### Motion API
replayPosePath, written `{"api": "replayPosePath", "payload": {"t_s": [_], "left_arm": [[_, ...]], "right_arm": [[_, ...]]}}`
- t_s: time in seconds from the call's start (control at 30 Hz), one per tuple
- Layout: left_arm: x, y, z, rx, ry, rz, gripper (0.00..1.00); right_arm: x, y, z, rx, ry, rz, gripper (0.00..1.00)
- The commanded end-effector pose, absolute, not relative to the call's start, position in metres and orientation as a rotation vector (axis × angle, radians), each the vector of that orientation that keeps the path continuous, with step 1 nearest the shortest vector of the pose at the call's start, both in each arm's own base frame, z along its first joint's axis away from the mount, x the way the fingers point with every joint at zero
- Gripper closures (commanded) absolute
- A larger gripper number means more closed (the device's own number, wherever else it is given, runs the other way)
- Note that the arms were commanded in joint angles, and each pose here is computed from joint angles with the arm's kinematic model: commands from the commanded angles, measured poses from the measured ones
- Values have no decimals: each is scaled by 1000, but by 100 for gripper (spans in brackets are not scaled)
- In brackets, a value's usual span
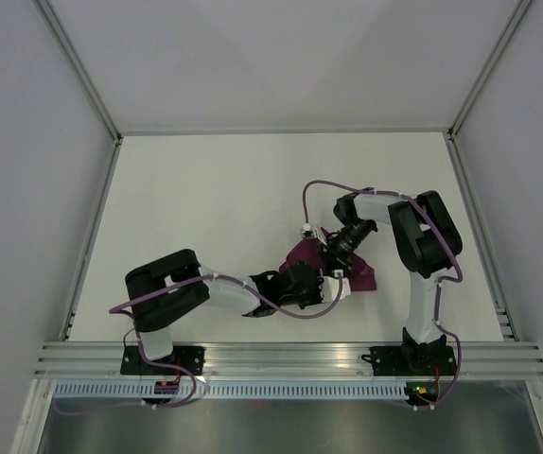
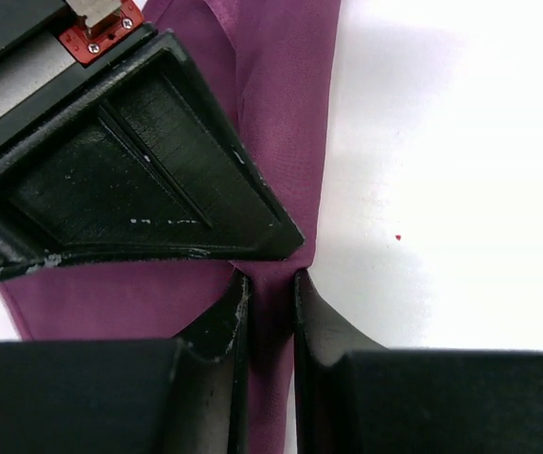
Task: Fold the napkin, place the utensils inside, and roll it up
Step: Roll the napkin with the utensil
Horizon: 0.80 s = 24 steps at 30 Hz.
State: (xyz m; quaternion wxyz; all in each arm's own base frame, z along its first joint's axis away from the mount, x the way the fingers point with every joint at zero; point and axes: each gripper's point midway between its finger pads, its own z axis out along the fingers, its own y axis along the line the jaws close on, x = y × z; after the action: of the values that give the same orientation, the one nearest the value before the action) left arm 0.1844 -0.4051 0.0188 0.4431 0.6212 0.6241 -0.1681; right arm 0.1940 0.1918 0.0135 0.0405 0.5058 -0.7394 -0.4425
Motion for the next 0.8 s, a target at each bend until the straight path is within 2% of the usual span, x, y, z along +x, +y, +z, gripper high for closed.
{"api": "replayPosePath", "payload": {"t_s": [0.0,0.13,0.37,0.53,0.77], "left_arm": [[140,-364,-50,1671,1906,-588,98],[144,-359,-47,1590,1977,-702,98],[140,-356,-46,1509,2086,-897,98],[151,-346,-57,1430,2210,-912,98],[143,-342,-69,1415,2377,-1063,98]], "right_arm": [[220,191,-3,1803,-2317,-1218,66],[233,194,22,1836,-2390,-1222,49],[265,189,65,1846,-2581,-1223,45],[282,168,82,1856,-2732,-1201,45],[258,148,84,2101,-2862,-1002,44]]}}
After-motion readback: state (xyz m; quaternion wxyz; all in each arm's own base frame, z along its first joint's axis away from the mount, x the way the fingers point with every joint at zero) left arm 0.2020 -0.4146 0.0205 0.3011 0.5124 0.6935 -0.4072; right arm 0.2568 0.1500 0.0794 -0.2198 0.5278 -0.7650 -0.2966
